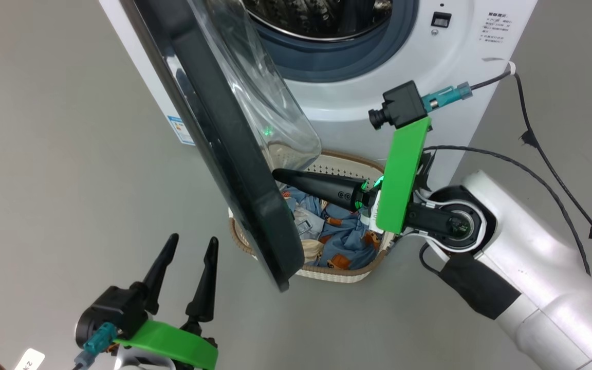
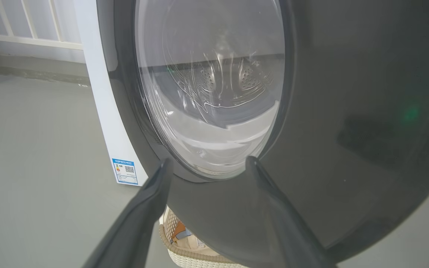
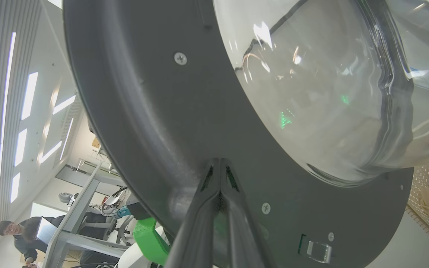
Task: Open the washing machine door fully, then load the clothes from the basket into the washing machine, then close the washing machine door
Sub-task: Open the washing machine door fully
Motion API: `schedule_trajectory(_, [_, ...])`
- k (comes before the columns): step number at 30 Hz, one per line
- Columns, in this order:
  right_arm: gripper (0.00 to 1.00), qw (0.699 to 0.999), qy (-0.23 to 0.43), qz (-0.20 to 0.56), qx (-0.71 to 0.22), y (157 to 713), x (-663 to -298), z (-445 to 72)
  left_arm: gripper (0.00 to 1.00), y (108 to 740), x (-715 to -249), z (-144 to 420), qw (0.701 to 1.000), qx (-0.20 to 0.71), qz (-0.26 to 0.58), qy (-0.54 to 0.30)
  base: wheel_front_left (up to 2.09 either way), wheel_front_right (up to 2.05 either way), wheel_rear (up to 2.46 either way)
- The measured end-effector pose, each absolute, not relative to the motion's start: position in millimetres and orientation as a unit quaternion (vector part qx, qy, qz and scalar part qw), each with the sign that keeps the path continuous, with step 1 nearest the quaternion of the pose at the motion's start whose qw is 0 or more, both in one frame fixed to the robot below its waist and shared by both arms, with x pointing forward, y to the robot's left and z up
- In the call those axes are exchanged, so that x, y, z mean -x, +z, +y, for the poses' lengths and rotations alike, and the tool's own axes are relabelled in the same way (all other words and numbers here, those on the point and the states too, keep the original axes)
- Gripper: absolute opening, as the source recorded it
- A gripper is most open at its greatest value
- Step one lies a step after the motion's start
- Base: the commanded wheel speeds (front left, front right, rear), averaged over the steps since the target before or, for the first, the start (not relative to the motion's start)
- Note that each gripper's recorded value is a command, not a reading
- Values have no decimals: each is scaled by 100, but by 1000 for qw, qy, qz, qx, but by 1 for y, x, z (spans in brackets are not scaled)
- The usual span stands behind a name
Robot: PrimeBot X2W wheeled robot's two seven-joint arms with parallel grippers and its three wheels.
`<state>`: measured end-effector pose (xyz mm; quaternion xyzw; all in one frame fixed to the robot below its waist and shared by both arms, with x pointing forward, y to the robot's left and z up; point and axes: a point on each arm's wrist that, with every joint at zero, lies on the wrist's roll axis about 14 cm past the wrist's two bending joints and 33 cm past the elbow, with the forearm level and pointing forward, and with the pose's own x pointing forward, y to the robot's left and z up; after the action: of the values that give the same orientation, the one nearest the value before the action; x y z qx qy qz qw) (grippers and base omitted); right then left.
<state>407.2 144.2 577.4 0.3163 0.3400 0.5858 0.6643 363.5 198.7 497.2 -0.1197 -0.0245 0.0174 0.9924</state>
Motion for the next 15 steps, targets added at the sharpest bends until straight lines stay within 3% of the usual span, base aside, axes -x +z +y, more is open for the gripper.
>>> schedule_trajectory(4, [0, 669, 577, 339, -323, 576, -405, 142, 100, 500, -363, 198, 992, 121, -29, 16, 0, 0, 0])
schedule_trajectory(5, [7, 672, 573, 338, -326, 575, -405, 140, 100, 500, -363, 197, 992, 121, -30, 15, 0, 0, 0])
schedule_trajectory(7, [29, 678, 565, 335, -330, 573, -406, 136, 100, 502, -363, 195, 992, 122, -32, 11, 0, 0, 0])
schedule_trajectory(8, [49, 681, 560, 334, -333, 573, -407, 134, 100, 502, -363, 194, 992, 121, -32, 9, 0, 0, 0])
schedule_trajectory(9, [100, 685, 556, 330, -336, 573, -407, 131, 100, 502, -363, 193, 992, 121, -32, 6, 0, 0, 0])
schedule_trajectory(15, [100, 717, 508, 322, -351, 559, -417, 105, 100, 501, -363, 185, 992, 120, -28, -11, 0, 0, 0])
